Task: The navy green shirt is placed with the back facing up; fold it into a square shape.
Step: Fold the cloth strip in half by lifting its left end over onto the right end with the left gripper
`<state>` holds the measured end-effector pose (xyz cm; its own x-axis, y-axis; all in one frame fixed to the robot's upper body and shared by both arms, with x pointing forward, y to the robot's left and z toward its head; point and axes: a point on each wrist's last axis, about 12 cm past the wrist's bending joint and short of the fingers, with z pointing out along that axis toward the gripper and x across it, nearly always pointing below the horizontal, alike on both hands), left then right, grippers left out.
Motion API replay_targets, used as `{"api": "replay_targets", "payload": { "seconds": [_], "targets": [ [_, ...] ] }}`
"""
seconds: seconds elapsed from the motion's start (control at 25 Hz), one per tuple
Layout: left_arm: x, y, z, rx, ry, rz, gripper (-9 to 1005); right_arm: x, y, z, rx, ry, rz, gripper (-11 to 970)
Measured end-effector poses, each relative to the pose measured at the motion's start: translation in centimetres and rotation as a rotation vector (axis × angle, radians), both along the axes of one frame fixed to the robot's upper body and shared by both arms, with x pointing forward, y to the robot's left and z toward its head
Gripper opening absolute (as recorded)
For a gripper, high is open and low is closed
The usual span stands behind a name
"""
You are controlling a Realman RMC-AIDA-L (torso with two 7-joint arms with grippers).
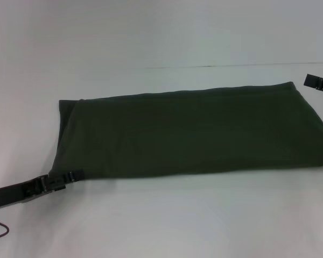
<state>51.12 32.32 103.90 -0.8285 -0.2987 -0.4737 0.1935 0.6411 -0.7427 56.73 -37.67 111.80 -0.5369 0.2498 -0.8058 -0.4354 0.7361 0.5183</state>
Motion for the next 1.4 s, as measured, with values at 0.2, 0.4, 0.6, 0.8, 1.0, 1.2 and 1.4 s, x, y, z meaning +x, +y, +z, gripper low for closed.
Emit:
{"api": "replay_targets", "payload": {
  "seconds": [0.2,0.4,0.6,0.8,1.0,1.2,1.4],
  "targets": [
    [0.2,0.0,0.0,0.004,0.002,0.007,901,-0.1,-0.2,0.0,0.001,-0.001,-0.006,907],
    [0.2,0.1,-0.1,0.010,0.007,0.017,901,-0.1,-0.3,0.0,0.001,-0.001,-0.008,907],
    [0.2,0.2,-0.3,0.020,0.014,0.017,902,-0.1,-0.3,0.0,0.002,-0.001,-0.010,906],
    [0.4,0.0,-0.2,0.026,0.017,0.007,902,-0.1,-0.3,0.0,0.002,-0.001,-0.011,906],
    [0.6,-0.1,-0.2,0.033,0.016,0.012,901,-0.2,-0.3,-0.1,0.003,0.001,-0.013,906],
    [0.8,0.0,-0.2,0.043,0.015,0.021,900,-0.3,-0.4,-0.1,0.004,0.004,-0.015,906],
    [1.3,0.0,-0.1,0.056,0.007,0.030,900,-0.3,-0.4,-0.2,0.006,0.005,-0.016,905]
  ]
}}
